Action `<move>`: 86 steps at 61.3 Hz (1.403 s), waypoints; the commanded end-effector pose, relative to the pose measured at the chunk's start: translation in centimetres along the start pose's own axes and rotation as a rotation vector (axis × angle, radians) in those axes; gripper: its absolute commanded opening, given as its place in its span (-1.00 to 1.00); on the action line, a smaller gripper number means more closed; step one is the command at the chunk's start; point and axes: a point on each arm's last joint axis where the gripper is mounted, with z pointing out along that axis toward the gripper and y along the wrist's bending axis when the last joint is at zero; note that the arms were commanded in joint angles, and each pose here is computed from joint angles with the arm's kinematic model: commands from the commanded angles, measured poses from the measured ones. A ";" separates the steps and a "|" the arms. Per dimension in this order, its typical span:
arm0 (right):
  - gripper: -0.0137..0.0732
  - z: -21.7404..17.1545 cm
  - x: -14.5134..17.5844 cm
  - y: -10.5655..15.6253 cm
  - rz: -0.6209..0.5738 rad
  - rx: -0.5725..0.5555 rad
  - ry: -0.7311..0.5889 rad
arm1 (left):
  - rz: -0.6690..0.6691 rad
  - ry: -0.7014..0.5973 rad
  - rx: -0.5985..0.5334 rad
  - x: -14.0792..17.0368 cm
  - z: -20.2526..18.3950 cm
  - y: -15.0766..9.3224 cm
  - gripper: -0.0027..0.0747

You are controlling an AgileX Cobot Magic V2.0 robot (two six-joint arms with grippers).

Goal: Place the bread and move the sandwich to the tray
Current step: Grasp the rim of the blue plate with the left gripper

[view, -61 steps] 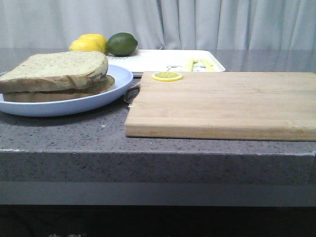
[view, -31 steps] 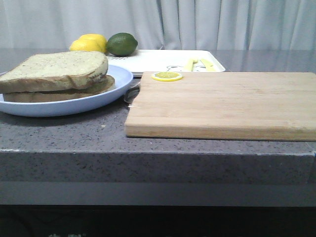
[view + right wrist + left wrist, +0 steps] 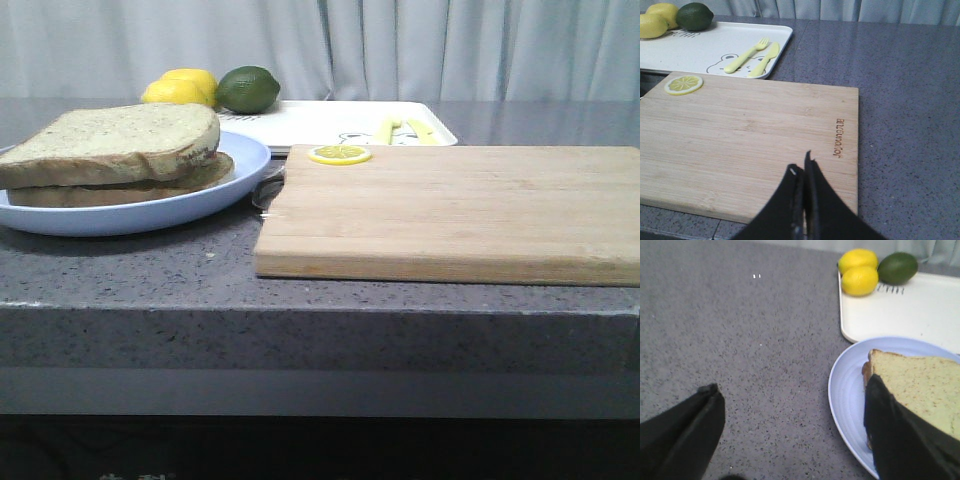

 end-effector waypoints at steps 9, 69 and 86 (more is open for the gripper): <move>-0.88 -0.3 -1.6 -0.2 -0.001 0.026 -0.105 | 0.024 0.143 0.032 -3.5 6.0 -1.0 0.53; -0.88 -0.3 -1.6 -0.2 -0.001 0.025 -0.104 | 0.087 0.414 0.077 -1.3 16.9 -2.9 -0.16; -0.88 -0.3 -1.6 -0.2 -0.001 0.025 -0.104 | 0.087 0.414 0.077 -1.3 16.9 -2.9 -0.98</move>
